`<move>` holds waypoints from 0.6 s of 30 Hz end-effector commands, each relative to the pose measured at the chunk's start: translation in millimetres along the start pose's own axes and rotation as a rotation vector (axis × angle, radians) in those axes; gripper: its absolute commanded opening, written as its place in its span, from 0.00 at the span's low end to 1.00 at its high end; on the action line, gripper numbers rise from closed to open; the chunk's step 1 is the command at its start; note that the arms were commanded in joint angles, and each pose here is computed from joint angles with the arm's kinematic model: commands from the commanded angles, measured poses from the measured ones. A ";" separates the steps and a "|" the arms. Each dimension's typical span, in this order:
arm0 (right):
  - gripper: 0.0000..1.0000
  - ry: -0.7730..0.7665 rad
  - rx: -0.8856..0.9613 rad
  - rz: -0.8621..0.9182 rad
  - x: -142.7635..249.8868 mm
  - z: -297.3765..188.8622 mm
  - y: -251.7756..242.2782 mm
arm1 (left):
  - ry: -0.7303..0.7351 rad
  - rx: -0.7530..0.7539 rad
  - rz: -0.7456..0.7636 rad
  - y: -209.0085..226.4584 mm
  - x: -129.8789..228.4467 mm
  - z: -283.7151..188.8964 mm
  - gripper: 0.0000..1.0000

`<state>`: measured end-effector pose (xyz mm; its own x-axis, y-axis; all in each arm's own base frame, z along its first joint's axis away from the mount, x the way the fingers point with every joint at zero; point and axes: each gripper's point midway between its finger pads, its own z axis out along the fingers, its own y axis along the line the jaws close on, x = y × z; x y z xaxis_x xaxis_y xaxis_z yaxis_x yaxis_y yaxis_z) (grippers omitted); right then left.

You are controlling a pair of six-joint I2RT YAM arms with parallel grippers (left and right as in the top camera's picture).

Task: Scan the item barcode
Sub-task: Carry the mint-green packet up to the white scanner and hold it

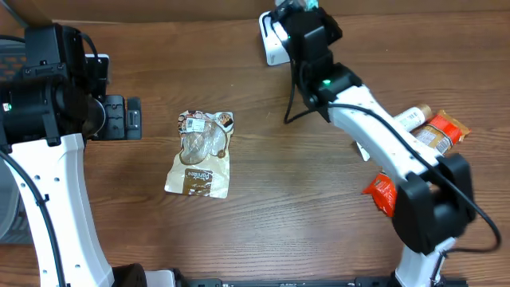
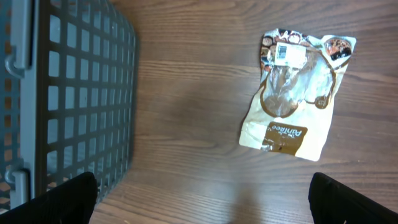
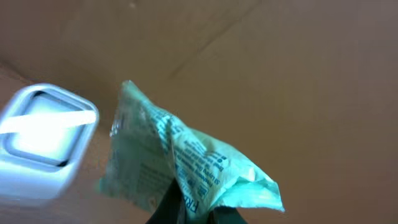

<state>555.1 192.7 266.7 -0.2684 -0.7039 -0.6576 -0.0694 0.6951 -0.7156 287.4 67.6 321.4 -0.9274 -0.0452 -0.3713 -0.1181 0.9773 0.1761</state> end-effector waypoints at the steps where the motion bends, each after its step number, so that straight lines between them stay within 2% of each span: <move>1: 0.04 -0.016 0.138 -0.266 -5.6 20.5 -3.6 | 0.000 0.002 0.015 0.6 -1.4 0.9 1.00; 8: 0.04 -0.089 0.143 -0.504 4.9 55.4 47.6 | 0.000 0.002 0.015 0.6 -1.4 0.9 1.00; 18: 0.04 -0.176 0.123 -0.514 3.8 67.1 63.7 | -0.001 0.002 0.015 0.6 -1.4 0.9 1.00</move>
<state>610.4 219.3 182.6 -0.1192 -0.9656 -0.2311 -0.0621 0.2395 -0.9689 287.6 67.7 321.4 -0.9273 -0.0452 -0.3716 -0.1183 0.9772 0.1765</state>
